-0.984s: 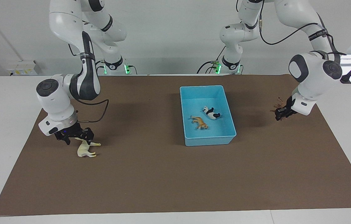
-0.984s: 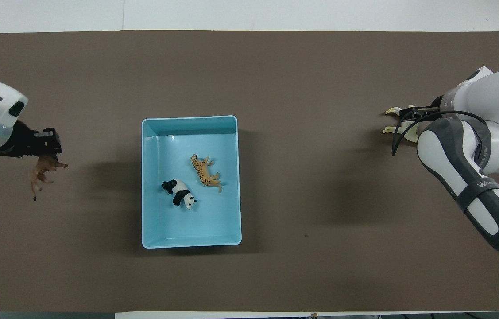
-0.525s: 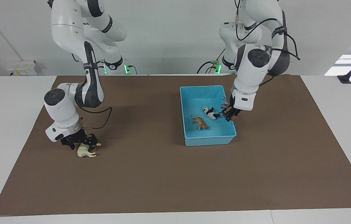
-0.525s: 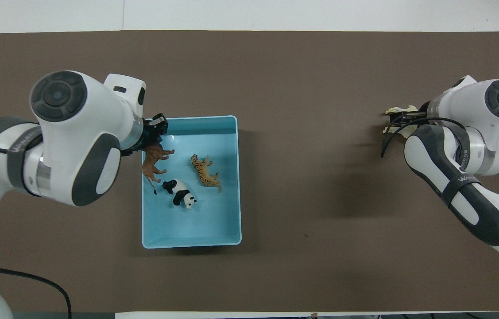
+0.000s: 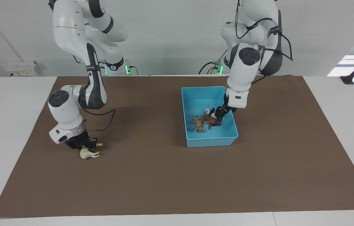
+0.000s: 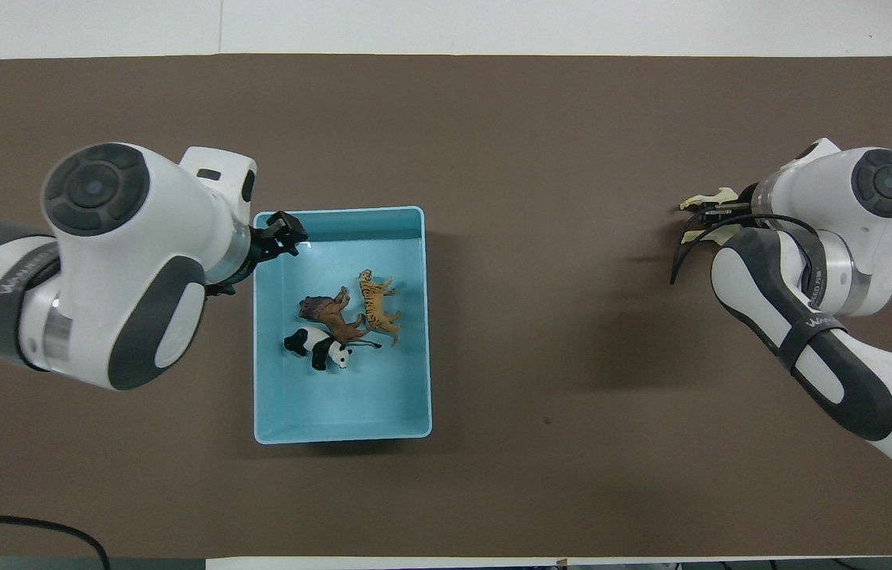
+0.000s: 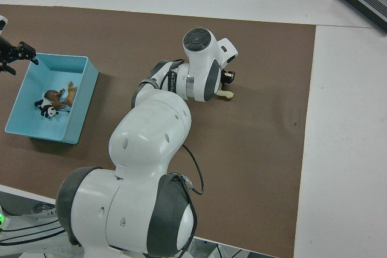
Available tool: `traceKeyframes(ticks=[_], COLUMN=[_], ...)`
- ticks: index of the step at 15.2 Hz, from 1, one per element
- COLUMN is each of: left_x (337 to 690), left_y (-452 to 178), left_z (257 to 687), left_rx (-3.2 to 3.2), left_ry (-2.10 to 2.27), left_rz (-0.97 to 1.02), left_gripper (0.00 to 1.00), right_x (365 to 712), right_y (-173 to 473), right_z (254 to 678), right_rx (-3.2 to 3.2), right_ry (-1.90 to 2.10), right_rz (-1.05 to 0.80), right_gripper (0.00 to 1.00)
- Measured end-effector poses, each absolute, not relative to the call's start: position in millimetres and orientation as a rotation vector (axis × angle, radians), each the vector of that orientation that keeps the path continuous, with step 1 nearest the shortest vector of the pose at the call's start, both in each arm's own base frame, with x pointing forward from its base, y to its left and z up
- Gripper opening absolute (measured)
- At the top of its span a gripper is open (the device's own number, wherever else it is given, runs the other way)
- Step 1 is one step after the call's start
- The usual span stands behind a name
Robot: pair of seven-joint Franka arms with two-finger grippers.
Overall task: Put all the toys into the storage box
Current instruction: 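Place the brown horse into the box and open the left gripper, then withdraw the left gripper while the right gripper carries the cream horse over, then lower the cream horse into the box and open the right gripper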
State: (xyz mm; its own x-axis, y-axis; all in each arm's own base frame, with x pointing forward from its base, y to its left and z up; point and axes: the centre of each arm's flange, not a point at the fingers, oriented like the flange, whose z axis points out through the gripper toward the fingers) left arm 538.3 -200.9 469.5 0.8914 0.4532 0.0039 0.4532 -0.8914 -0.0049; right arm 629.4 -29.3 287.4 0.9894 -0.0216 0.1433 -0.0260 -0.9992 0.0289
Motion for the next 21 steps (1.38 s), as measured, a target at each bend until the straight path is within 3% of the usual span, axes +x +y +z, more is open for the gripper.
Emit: traceKeyframes(ticks=[2, 4, 7, 10, 12, 15, 19, 21], left_x=[540, 540, 541, 547, 551, 551, 545, 543], left_y=[-153, -105, -68, -49, -41, -39, -38, -38], left_z=[514, 551, 581, 590, 589, 582, 579, 580], left_rx=[-3.065, -3.087, -3.11, -3.106, -3.104, -3.098, -3.091, -3.092], left_ry=[-0.609, -0.448, -0.191, -0.125, -0.112, -0.108, -0.053, -0.037], left_rz=[0.026, 0.063, 0.124, 0.184, 0.215, 0.262, 0.338, 0.342], left_gripper=[1.0, 1.0, 1.0, 1.0, 1.0, 1.0, 1.0, 1.0], right_x=[634, 645, 637, 594, 560, 516, 509, 511], right_y=[-6, 48, 193, 352, 436, 522, 549, 546], right_z=[302, 351, 449, 497, 494, 448, 368, 365], right_rx=[3.11, 3.108, 3.083, 3.117, 3.169, 3.202, 3.222, 3.22], right_ry=[-0.036, -0.094, -0.194, -0.21, -0.145, 0.003, 0.017, -0.066], right_rz=[0.139, 0.028, -0.046, 0.047, 0.091, 0.123, 0.146, 0.141], right_gripper=[0.42, 0.41, 0.41, 0.41, 0.41, 0.41, 0.4, 0.55])
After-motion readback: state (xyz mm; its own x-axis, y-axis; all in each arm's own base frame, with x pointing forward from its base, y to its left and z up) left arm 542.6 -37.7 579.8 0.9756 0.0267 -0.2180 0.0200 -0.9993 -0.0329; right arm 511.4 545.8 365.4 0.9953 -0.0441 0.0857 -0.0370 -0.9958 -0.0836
